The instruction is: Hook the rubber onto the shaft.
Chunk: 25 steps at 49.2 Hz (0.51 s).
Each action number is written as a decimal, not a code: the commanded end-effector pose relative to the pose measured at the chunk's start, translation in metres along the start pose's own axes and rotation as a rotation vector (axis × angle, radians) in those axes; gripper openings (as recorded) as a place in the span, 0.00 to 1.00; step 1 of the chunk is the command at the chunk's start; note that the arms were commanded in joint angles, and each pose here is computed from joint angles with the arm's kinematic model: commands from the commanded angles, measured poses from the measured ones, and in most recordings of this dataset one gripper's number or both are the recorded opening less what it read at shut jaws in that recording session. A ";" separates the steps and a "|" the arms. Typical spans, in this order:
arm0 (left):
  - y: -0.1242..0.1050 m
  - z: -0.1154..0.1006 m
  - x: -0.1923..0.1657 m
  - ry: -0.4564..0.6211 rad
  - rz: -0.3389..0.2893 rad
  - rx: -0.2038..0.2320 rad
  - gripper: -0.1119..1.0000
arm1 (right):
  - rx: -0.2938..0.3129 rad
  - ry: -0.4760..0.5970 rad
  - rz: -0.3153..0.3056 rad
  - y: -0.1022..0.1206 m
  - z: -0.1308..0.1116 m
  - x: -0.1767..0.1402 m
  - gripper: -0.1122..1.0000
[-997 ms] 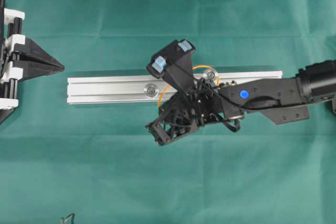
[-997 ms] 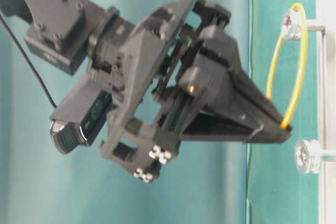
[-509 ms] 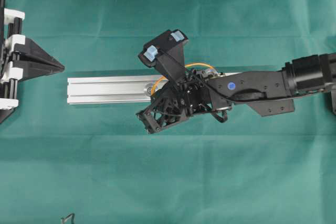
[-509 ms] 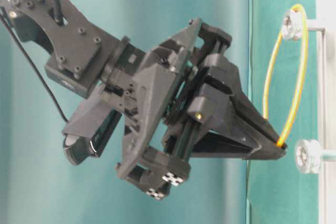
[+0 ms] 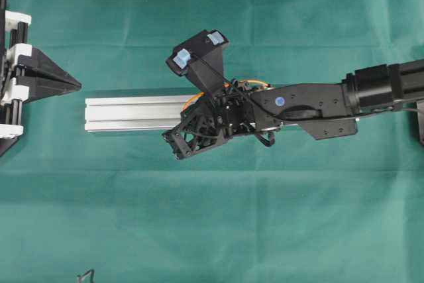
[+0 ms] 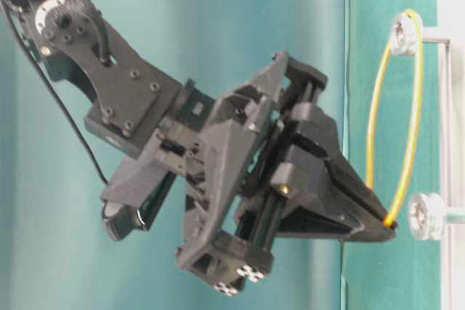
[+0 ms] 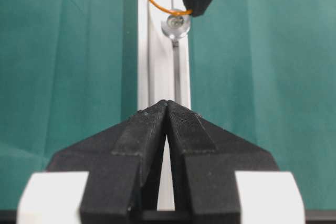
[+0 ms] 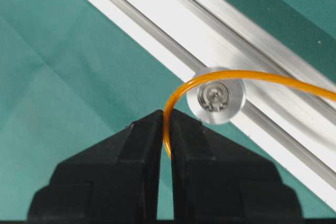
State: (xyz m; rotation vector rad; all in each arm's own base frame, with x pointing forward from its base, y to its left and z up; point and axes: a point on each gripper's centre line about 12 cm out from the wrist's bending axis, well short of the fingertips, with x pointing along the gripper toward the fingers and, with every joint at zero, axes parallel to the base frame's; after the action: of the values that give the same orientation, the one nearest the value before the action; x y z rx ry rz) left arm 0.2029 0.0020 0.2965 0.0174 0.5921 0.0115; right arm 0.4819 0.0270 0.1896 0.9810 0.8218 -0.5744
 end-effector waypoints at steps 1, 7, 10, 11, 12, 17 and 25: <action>0.001 0.012 -0.004 -0.032 0.003 0.001 0.10 | 0.007 -0.028 0.056 0.015 0.011 -0.013 0.17; 0.001 0.013 -0.005 -0.034 0.003 0.001 0.10 | 0.009 -0.030 0.056 0.015 0.013 -0.013 0.17; 0.001 0.013 -0.005 -0.035 0.003 0.001 0.10 | 0.007 -0.032 0.056 0.015 0.013 -0.013 0.17; 0.001 0.013 -0.005 -0.034 0.003 0.001 0.10 | 0.009 -0.032 0.055 0.015 0.014 -0.012 0.17; 0.001 0.013 -0.005 -0.035 0.003 0.001 0.10 | 0.009 -0.032 0.055 0.015 0.014 -0.012 0.17; 0.001 0.012 -0.004 -0.032 0.003 0.001 0.10 | 0.011 -0.033 0.055 0.014 0.014 -0.012 0.17; 0.001 0.012 -0.004 -0.032 0.003 0.001 0.10 | 0.011 -0.033 0.048 0.012 0.015 -0.009 0.17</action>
State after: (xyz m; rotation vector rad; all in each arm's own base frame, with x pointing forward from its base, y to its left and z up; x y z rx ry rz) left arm 0.2032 0.0020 0.2962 0.0174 0.5936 0.0115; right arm 0.4852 0.0211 0.1883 0.9853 0.8141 -0.5844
